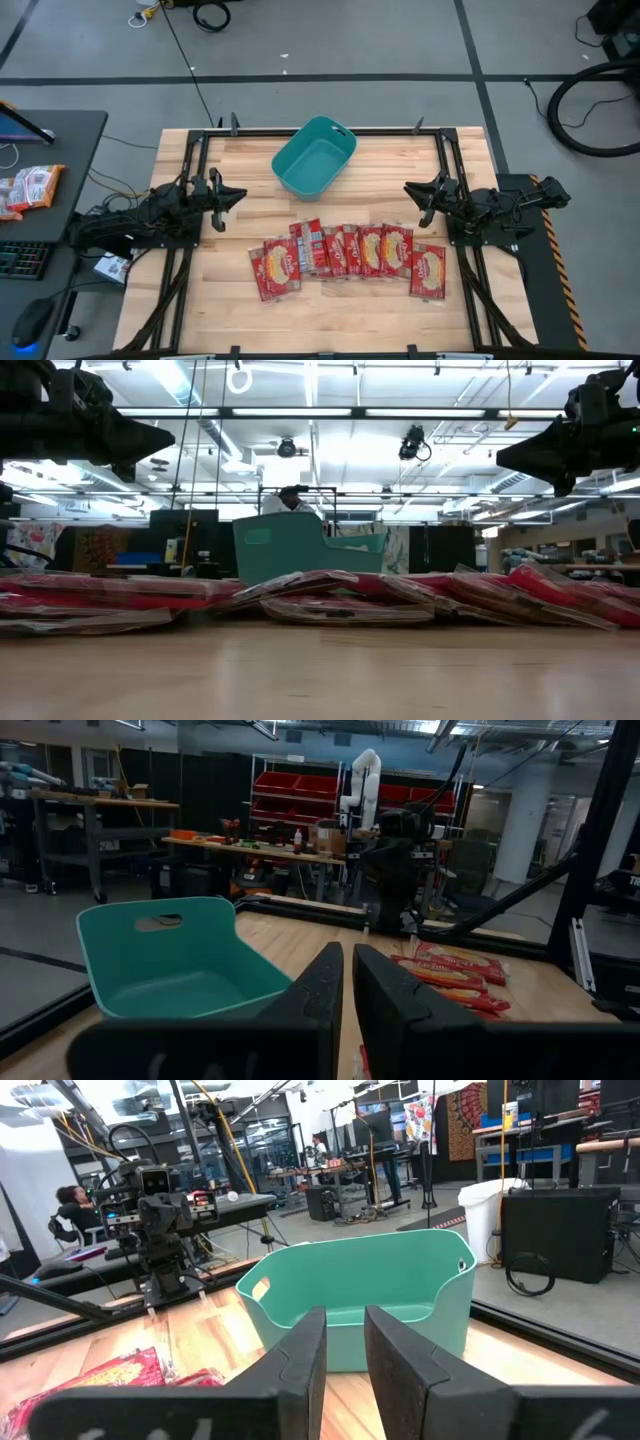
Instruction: Sort popcorn bags into baskets
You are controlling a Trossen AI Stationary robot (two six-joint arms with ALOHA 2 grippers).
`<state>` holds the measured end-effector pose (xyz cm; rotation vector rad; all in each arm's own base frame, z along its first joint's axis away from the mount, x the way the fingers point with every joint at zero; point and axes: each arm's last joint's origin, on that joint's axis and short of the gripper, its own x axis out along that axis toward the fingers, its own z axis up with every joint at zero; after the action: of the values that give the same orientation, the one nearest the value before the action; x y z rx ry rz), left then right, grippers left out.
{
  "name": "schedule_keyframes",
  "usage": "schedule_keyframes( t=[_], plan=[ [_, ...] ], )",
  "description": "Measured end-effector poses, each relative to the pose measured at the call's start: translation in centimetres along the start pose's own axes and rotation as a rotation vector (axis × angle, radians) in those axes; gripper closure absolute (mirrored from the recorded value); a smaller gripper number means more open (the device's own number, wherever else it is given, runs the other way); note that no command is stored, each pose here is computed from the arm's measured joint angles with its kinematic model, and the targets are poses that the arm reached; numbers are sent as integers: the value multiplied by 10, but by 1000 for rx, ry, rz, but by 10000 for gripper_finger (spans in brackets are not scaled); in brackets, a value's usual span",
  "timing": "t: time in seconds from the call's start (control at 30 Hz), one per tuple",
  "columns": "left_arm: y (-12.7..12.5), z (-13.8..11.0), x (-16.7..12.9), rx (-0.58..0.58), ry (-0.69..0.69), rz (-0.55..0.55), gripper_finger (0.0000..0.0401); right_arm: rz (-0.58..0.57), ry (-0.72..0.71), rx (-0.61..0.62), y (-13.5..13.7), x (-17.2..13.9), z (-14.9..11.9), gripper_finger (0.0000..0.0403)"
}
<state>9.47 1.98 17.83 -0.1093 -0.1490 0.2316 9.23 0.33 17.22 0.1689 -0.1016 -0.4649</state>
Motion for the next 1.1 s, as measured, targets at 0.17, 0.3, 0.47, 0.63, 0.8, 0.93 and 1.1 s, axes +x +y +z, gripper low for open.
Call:
schedule_keyframes(
  t=[0.17,0.3,0.47,0.63,0.8,0.93,1.1],
  plan=[
    [0,0,0,0,0,0,369,0,0,0,0,0,0,325],
    [0,0,0,0,0,0,369,0,0,0,0,0,0,325],
    [0,0,0,0,0,0,369,0,0,1,0,0,0,325],
    [0,0,0,0,0,0,369,0,0,0,0,0,0,325],
    [0,0,0,0,0,0,369,0,0,0,0,0,0,325],
    [-1,5,0,-10,-57,-7,369,0,0,1,0,0,0,325],
    [-2,15,-1,-126,-155,-28,369,-43,-35,-31,-1,0,4,325]
  ],
)
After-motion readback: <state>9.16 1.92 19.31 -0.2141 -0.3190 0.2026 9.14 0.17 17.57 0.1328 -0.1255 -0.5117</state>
